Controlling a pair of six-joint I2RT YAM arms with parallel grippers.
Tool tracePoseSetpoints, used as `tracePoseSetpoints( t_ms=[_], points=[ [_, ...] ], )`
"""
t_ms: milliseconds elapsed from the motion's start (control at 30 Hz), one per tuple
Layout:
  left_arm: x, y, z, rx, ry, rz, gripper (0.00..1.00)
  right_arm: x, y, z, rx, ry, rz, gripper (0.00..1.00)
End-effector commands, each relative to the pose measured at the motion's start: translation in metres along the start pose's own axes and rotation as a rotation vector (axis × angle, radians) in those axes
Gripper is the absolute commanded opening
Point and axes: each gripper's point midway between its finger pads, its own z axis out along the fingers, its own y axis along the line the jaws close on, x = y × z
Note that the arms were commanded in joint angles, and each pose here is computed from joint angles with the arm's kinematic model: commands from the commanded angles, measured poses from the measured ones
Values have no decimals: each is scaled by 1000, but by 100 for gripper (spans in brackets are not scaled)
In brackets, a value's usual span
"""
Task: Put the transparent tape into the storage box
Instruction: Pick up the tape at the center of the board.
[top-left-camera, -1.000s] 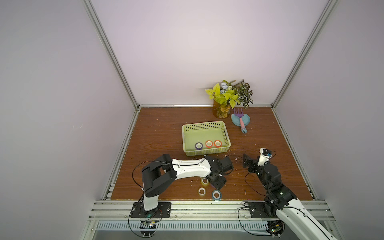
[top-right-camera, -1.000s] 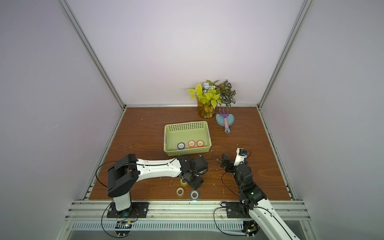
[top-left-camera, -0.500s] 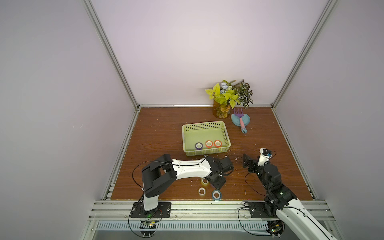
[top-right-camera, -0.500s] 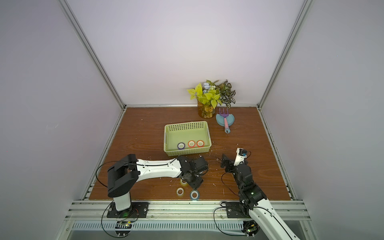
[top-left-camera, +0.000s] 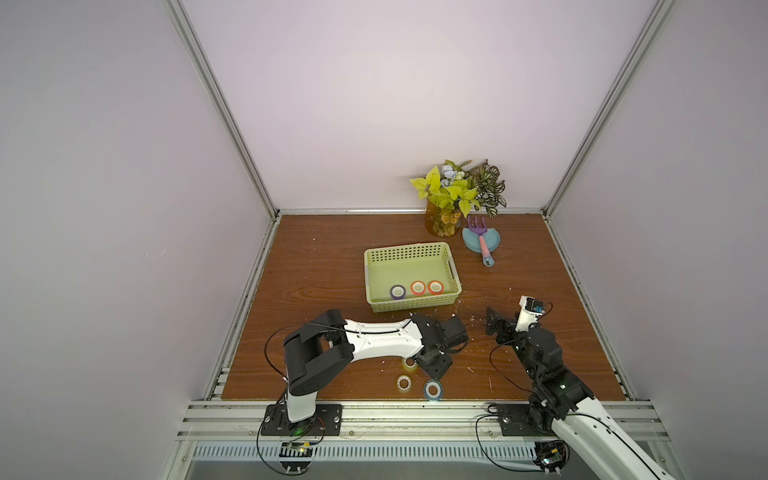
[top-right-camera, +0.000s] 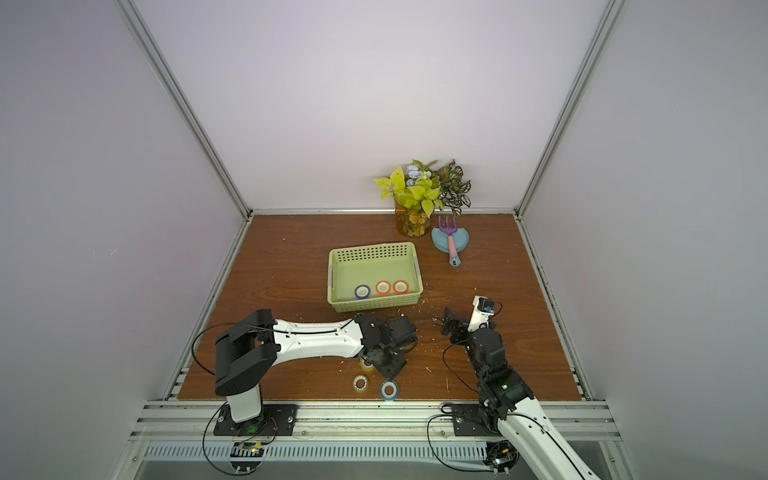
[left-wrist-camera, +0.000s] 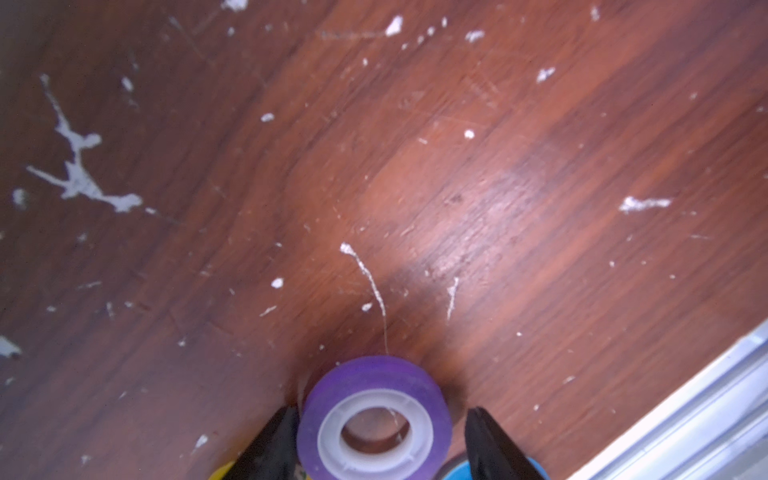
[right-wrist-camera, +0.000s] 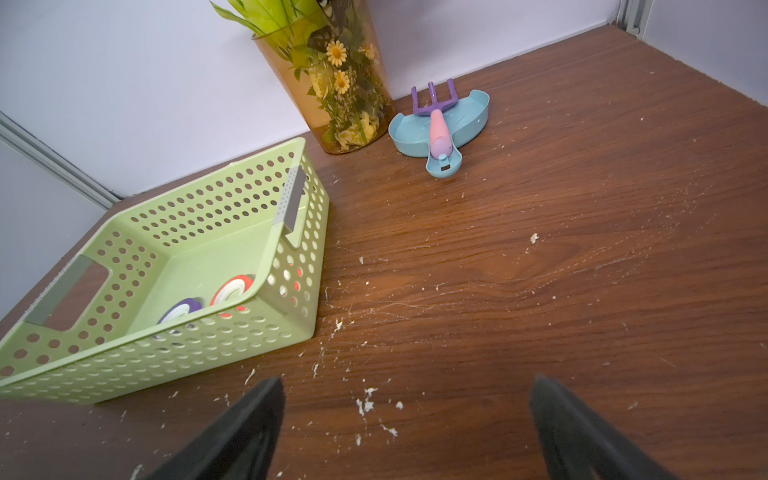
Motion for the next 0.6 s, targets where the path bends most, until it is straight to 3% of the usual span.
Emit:
tracePoseSetpoints(
  t_ms=[0,567],
  points=[
    [31,1,17,-27,99,4,63,-2,-2,0,8,-20,14,99],
    [50,6,24,-101,151,25,57,-2,-2,0,7,-21,13,99]
  ],
)
